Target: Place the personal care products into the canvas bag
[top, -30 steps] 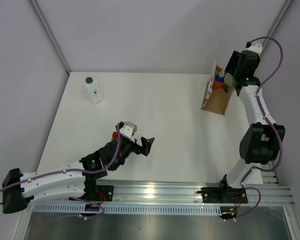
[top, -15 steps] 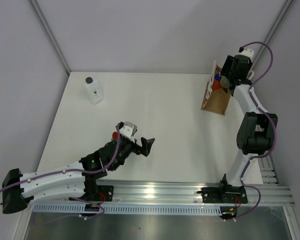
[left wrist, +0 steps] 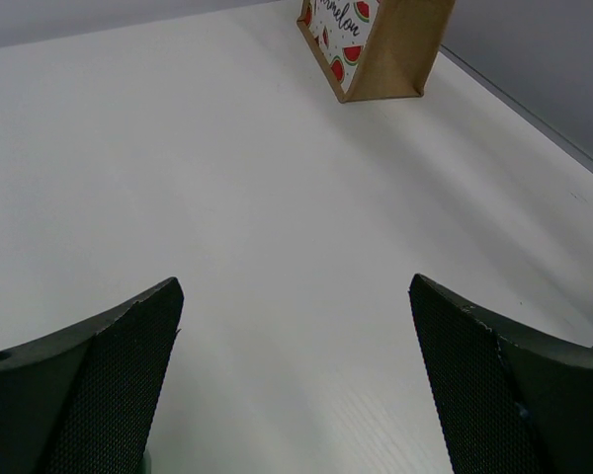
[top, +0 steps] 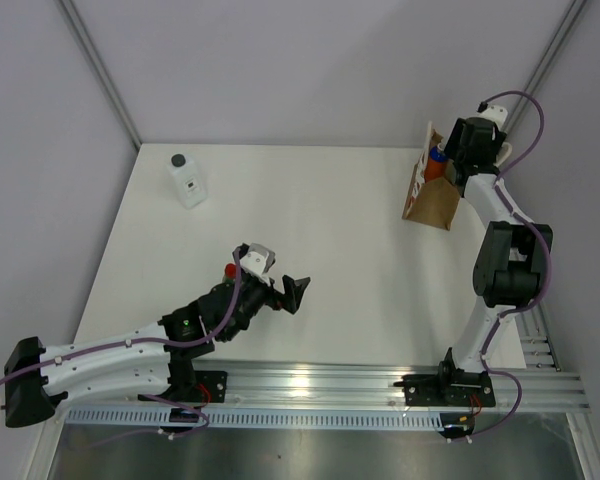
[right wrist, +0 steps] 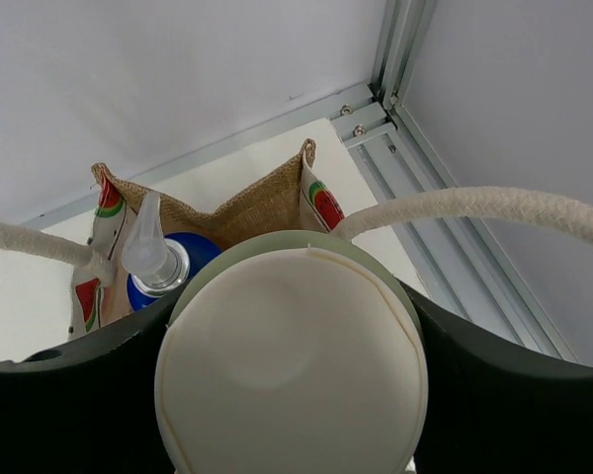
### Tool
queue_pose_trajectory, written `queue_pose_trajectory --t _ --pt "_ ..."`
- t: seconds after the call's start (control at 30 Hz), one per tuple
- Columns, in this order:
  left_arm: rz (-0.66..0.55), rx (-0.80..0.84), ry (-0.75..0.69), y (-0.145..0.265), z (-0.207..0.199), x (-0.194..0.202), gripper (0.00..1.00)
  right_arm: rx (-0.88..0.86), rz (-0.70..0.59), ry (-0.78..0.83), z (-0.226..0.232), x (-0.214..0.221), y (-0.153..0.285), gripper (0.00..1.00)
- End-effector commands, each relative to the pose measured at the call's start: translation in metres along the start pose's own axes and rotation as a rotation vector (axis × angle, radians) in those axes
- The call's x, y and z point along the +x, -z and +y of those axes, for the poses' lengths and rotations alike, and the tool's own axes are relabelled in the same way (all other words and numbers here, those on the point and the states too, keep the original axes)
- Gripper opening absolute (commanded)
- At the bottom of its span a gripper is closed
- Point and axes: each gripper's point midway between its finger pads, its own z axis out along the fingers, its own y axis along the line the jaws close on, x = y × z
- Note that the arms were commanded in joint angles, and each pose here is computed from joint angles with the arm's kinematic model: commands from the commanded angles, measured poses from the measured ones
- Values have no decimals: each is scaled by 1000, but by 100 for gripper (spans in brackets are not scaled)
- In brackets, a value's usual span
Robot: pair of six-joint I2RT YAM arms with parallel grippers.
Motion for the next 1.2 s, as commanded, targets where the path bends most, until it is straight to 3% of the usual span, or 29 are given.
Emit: queue_pose_trajectory --t 0.0,0.6,0.7,0.73,0.77,0.83,1.03,1.17 --pt "-43 22 43 0 -9 -22 99 21 -244 -84 -4 -78 5 0" --pt "-28 31 40 -4 -13 -19 99 -9 -242 -114 -5 -46 -44 1" --pt "-23 35 36 -4 -14 -18 99 2 -229 -113 -7 -37 -49 6" --pt "-23 35 36 -5 -14 -19 99 2 -226 -112 -7 -35 -49 10" --pt "-19 32 33 -5 -14 -17 99 9 -218 -113 -8 -31 -52 21" --pt "-21 32 34 -5 -14 -17 99 7 -210 -110 -7 -27 -53 23" --pt "-25 32 38 -4 -13 -19 99 -32 -172 -102 1 -14 -57 47" --pt "-26 32 39 -3 -13 -20 99 -27 -153 -98 0 -9 -57 53"
